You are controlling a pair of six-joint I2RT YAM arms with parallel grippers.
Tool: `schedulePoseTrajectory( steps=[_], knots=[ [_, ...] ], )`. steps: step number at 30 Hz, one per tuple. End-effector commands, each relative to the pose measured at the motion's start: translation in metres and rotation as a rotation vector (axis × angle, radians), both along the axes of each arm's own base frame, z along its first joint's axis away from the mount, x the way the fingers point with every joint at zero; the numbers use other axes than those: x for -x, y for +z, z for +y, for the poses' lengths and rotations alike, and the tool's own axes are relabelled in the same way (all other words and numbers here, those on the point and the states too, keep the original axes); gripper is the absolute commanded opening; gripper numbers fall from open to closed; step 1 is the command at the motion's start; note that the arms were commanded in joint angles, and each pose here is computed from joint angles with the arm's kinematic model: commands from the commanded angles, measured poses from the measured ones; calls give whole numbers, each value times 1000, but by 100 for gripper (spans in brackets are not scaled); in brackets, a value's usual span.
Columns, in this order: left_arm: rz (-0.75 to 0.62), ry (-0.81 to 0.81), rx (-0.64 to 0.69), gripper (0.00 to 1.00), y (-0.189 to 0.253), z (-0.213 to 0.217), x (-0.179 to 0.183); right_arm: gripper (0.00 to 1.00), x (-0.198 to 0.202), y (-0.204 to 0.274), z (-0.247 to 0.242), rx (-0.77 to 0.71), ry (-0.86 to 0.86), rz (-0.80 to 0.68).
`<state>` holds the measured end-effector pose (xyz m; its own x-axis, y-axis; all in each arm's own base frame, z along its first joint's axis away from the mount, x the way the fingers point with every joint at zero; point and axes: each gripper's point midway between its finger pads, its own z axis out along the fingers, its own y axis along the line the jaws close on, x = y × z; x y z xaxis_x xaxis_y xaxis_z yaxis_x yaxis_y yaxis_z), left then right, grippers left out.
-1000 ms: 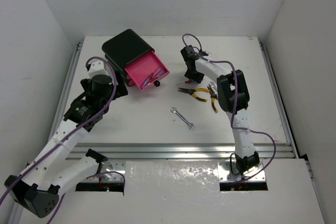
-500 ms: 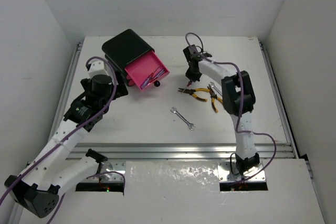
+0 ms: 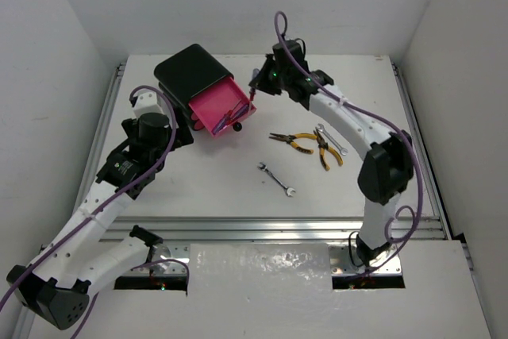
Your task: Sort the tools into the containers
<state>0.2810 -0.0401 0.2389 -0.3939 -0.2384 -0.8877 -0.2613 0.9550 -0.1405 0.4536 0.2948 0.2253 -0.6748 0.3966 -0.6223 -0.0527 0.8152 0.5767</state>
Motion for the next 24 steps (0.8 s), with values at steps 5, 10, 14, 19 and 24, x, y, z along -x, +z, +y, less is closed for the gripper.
schedulePoseTrajectory(
  steps=[5,10,14,19,24],
  knots=[
    [-53,33,12,100,11,7,-4,2,-15,-9,70,-78,93,15],
    [-50,24,14,100,10,5,-4,6,-29,-15,112,-82,186,-9],
    [-51,17,17,100,11,4,-4,8,-35,-30,110,-53,147,-1],
    [-52,10,20,100,11,3,-4,25,-38,-34,109,-44,137,-1],
    [-52,4,22,100,11,2,-4,63,-33,-20,115,-52,182,-22]
  ],
)
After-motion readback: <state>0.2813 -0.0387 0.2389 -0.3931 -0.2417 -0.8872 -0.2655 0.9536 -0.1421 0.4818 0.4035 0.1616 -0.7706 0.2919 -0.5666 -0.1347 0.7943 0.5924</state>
